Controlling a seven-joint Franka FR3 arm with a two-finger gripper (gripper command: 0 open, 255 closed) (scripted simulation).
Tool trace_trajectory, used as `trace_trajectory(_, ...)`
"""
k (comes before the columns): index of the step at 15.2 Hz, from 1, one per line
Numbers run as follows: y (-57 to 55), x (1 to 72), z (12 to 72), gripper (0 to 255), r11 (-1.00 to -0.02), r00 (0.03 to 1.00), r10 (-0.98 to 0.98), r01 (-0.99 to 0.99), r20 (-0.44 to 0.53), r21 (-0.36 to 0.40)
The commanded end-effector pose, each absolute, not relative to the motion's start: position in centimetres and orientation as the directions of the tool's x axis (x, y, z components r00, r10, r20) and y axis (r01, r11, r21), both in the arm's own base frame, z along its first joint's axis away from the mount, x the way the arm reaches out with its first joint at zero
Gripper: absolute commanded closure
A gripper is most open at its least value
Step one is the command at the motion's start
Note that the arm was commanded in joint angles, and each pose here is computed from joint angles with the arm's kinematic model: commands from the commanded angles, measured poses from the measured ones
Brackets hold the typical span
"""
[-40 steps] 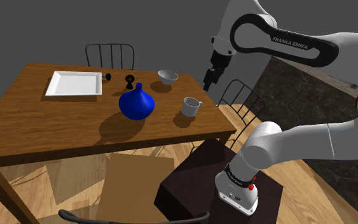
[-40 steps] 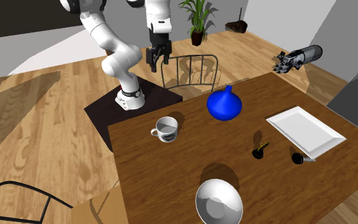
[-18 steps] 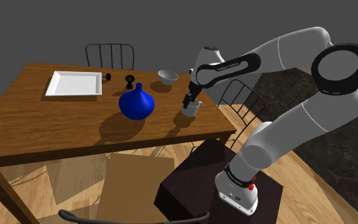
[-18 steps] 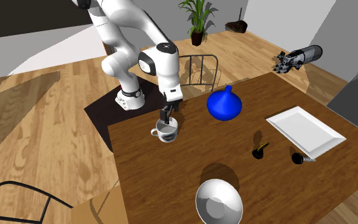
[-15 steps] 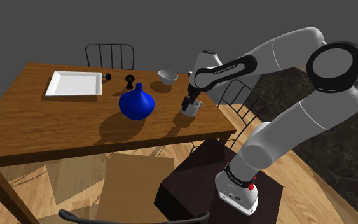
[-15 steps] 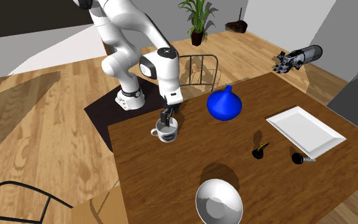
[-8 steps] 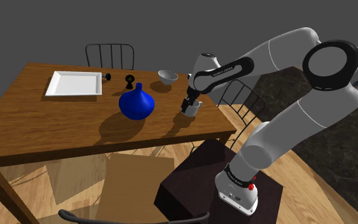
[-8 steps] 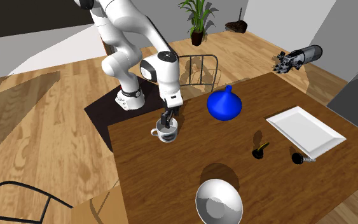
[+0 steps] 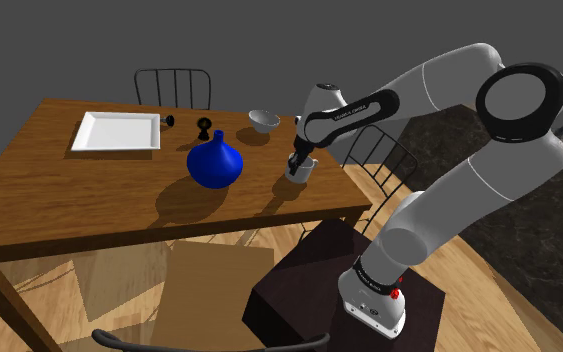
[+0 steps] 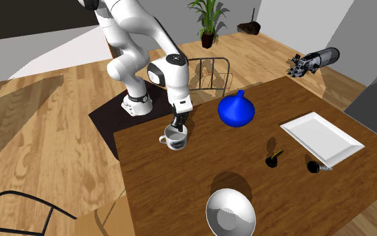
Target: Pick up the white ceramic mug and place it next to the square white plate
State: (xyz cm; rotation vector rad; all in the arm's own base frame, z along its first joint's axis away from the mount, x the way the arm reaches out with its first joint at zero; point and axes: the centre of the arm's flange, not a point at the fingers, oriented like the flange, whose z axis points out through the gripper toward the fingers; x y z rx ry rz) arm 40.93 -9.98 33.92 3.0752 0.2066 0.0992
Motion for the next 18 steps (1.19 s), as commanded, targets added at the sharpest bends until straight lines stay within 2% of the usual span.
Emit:
trace_trajectory(1,-10.0,40.9,33.9,255,-0.989,0.989,0.135,0.132,0.060,0.062)
trace_trajectory(4,-10.0,40.9,33.9,255,-0.989,0.989,0.135,0.132,0.060,0.062)
trace_trajectory(18,-10.0,40.9,41.3,255,-0.989,0.989,0.135,0.132,0.060,0.062)
